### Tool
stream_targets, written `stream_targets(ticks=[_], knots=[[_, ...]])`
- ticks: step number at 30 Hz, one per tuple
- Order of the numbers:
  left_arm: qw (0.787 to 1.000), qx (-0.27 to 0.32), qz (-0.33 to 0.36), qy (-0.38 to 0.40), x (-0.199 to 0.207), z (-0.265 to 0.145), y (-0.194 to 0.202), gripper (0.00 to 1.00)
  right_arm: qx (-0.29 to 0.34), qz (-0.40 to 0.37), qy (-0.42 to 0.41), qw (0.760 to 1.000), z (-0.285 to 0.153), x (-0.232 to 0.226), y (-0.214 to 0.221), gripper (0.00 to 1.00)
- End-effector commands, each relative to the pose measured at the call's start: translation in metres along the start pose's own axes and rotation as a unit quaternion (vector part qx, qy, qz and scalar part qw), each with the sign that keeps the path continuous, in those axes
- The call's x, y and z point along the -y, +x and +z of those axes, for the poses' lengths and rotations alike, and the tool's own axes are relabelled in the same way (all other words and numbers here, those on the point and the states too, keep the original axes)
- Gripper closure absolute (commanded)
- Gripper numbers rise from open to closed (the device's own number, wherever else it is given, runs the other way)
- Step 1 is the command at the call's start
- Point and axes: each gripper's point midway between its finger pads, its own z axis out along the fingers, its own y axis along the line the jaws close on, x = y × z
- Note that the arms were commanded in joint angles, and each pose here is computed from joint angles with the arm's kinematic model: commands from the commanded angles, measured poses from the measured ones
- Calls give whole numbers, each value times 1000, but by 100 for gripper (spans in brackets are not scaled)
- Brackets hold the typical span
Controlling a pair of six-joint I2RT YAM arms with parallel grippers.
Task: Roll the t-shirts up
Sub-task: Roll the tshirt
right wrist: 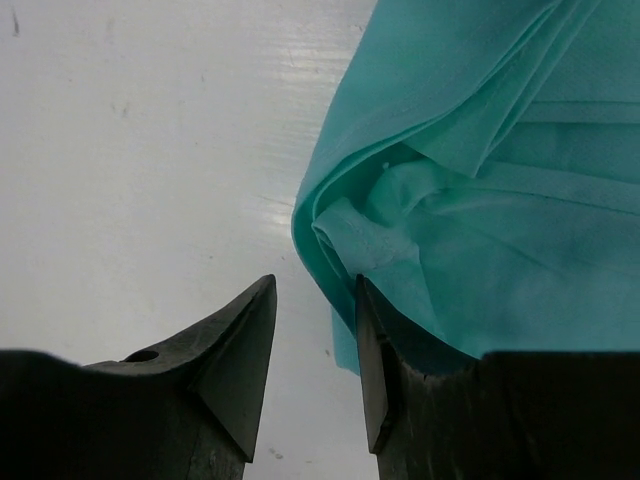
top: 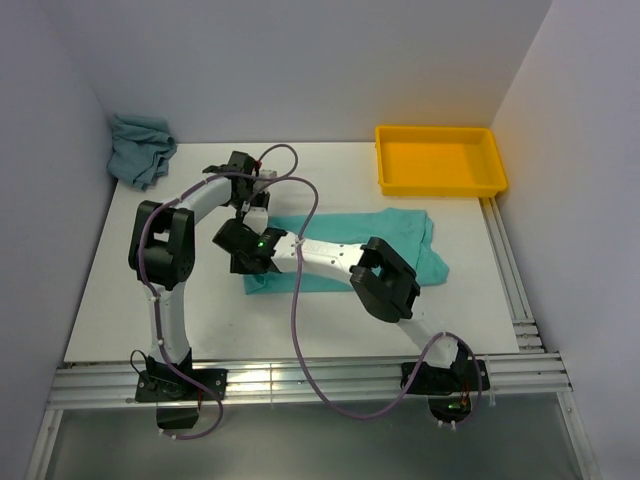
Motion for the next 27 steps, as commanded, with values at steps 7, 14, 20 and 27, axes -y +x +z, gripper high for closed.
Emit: stream_targets(ticks=[7, 14, 20, 27], knots=[[1000, 26, 13, -1, 7, -13, -18, 81, 10, 7, 28, 1000, -4, 13, 3, 86], [999, 32, 20, -2, 8, -17, -24, 78, 3, 27, 39, 999, -7, 24, 8, 99], [999, 42, 27, -4, 9, -22, -30, 73, 2, 59, 40, 997, -11, 39, 12, 99], [997, 75, 27, 19, 12, -47, -49, 56, 0, 110, 2, 994, -14, 48, 8, 99]])
